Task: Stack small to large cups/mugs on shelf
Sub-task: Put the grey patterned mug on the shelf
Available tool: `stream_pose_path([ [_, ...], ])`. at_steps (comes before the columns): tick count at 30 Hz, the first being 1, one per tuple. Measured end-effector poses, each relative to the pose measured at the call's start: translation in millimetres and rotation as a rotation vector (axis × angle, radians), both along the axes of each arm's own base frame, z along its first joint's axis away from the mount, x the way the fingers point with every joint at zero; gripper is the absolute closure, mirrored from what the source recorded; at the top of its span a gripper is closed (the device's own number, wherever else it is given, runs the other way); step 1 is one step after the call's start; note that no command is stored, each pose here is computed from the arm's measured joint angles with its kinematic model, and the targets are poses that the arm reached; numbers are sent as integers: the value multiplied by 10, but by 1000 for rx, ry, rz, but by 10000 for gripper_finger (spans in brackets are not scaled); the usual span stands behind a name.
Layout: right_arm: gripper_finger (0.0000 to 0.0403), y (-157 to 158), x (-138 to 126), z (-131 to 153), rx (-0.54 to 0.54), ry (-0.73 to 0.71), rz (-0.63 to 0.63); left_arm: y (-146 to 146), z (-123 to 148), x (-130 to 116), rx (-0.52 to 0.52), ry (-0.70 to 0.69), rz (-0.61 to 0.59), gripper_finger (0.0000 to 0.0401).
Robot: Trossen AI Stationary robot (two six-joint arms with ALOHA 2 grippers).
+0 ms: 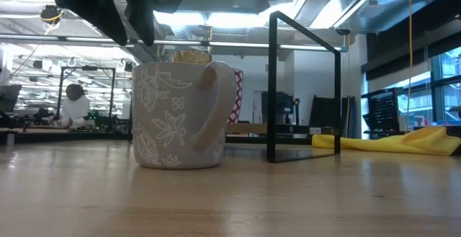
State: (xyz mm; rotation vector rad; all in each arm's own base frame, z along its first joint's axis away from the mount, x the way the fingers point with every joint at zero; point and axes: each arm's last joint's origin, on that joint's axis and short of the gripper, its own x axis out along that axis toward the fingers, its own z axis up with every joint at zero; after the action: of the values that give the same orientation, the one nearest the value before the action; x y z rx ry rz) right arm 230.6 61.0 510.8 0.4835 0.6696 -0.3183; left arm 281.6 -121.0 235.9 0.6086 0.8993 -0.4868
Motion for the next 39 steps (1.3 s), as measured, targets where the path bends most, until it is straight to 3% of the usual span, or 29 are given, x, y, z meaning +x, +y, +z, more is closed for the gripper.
stream_pose_path([
  [10, 212, 10, 36, -59, 4, 26, -15, -8, -189, 94, 11, 54, 31, 287],
  [14, 212, 80, 143, -227, 11, 83, -20, 12, -158, 82, 1, 43, 115, 287],
  [18, 220, 209, 341, -485, 95, 131, 26, 18, -142, 75, -9, 40, 149, 287],
  [25, 278, 492, 683, -974, 269, 132, 166, 36, -174, 31, 12, 94, 149, 288],
  [33, 388, 897, 818, -1358, 454, 63, 257, -48, -170, -148, 2, 192, 217, 293],
  [39, 394, 1133, 811, -1664, 569, 54, 233, -131, 33, -252, -29, 71, 268, 293],
])
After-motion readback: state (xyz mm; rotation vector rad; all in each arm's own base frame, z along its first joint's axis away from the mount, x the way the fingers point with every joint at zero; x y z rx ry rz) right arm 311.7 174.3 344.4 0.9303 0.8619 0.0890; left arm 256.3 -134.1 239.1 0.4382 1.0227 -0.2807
